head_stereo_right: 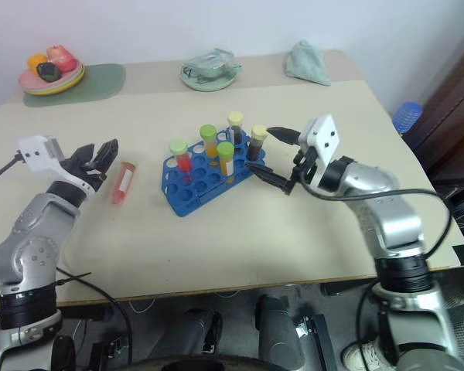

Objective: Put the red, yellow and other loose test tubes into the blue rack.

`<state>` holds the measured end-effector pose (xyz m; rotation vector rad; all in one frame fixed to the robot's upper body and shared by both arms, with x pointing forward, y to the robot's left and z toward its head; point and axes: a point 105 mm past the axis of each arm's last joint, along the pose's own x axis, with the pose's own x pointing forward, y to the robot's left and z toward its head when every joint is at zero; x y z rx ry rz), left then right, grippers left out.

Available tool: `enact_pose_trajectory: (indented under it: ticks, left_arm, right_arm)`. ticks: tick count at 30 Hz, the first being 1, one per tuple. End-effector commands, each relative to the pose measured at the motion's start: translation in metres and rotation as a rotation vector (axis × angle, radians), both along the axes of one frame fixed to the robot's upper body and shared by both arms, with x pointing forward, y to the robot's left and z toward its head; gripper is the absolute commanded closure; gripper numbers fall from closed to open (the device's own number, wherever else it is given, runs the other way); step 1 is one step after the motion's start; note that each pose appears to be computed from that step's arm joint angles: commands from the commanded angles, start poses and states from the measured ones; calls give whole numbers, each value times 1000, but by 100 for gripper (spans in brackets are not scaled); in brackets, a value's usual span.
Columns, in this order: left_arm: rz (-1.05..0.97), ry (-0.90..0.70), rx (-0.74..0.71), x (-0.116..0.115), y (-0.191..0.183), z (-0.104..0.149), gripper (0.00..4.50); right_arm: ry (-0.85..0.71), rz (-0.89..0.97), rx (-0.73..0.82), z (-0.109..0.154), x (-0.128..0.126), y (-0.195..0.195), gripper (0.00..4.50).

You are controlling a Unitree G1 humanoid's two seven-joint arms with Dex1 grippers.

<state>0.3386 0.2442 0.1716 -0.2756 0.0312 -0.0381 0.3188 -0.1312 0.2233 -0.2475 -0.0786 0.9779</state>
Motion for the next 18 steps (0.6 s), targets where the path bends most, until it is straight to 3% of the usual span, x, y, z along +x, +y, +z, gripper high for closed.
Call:
enact_pose_trajectory:
  ticks: [1,9,18]
  left_arm:
    - [40,179,10,2,5,5,123]
    - [41,519,-5,24,8,24,123]
    - [65,808,29,47,4,-1,123]
  right_arm:
    - [30,44,-15,23,-11,5,4]
    - [1,18,-81,30,-5,7,4]
    - [-7,12,-90,34,-5,13,4]
